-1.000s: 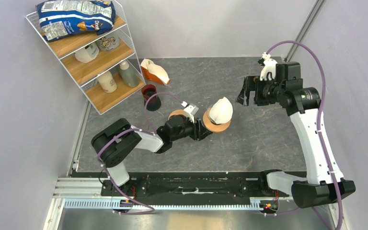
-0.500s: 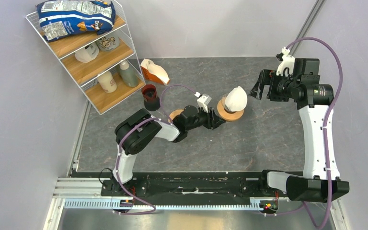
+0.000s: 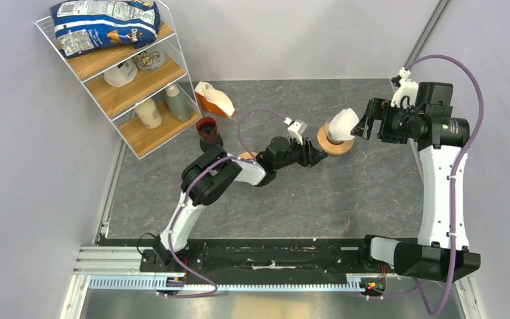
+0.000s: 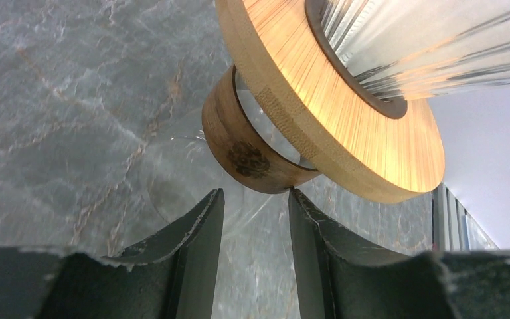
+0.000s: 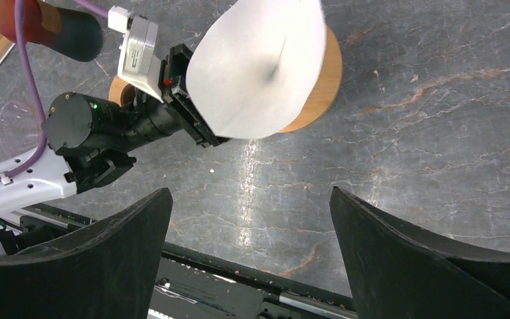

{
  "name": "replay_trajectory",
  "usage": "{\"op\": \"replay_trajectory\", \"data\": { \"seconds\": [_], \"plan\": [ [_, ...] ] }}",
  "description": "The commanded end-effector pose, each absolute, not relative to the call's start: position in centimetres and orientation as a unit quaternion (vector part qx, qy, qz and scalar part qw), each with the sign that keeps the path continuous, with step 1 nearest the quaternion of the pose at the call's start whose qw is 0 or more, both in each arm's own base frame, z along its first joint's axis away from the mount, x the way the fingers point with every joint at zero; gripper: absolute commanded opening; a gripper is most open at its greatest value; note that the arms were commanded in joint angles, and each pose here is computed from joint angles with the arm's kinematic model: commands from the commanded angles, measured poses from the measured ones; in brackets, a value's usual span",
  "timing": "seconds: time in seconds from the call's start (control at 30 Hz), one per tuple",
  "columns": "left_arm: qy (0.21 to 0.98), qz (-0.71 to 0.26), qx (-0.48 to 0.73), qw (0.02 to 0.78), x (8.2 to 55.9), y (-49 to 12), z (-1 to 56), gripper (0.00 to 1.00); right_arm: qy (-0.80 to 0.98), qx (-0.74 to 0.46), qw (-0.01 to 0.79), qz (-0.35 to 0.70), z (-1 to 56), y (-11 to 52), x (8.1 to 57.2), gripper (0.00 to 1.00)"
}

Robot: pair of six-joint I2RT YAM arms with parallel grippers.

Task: Place the coffee filter in the dripper
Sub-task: Move the coffee server to the center of the board, then pick up the coffee server from the center of the board.

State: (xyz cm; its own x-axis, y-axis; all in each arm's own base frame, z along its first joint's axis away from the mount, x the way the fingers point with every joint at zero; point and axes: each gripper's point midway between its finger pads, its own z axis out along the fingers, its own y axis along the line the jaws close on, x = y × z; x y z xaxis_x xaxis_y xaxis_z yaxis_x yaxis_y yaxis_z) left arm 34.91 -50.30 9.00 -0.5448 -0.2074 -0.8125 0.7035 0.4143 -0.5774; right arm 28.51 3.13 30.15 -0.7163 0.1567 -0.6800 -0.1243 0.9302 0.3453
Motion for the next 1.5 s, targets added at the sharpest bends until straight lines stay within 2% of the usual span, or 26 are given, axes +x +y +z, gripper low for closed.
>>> {"op": "replay_trajectory", "data": {
  "seconds": [0.0,0.17,0.43,0.57,0.77,1.03,1.3,1.47],
  "plan": [
    [0.701,-0.524,0.153,0.459,37.0,-52.2,10.3,0.48,0.901,-0.006,0.386,0.195,31.2,3.3,28.2,0.97],
    [0.705,-0.518,0.144,0.463,38.0,-52.0,10.6,0.51,0.897,-0.023,0.394,0.199,31.7,3.4,28.3,0.97],
    [0.721,-0.503,0.151,0.452,34.8,-46.8,12.0,0.63,0.876,-0.058,0.415,0.238,33.2,4.9,28.4,0.97],
    [0.71,-0.501,0.189,0.457,31.6,-43.7,15.9,0.67,0.86,-0.077,0.43,0.263,34.0,5.9,28.6,0.97],
    [0.744,-0.411,0.263,0.456,28.7,-35.0,21.8,0.7,0.841,-0.128,0.44,0.286,34.7,8.5,29.1,0.97],
    [0.827,-0.293,0.222,0.426,28.7,-18.2,25.9,0.73,0.837,-0.227,0.402,0.293,32.6,14.8,29.7,0.97],
    [0.885,-0.191,0.12,0.407,31.6,-9.5,24.8,0.77,0.836,-0.329,0.347,0.268,29.4,20.8,30.3,0.95],
    [0.904,-0.126,0.073,0.402,35.8,-6.8,22.6,0.69,0.842,-0.341,0.335,0.253,28.6,22.0,30.9,0.94]
  ]
}}
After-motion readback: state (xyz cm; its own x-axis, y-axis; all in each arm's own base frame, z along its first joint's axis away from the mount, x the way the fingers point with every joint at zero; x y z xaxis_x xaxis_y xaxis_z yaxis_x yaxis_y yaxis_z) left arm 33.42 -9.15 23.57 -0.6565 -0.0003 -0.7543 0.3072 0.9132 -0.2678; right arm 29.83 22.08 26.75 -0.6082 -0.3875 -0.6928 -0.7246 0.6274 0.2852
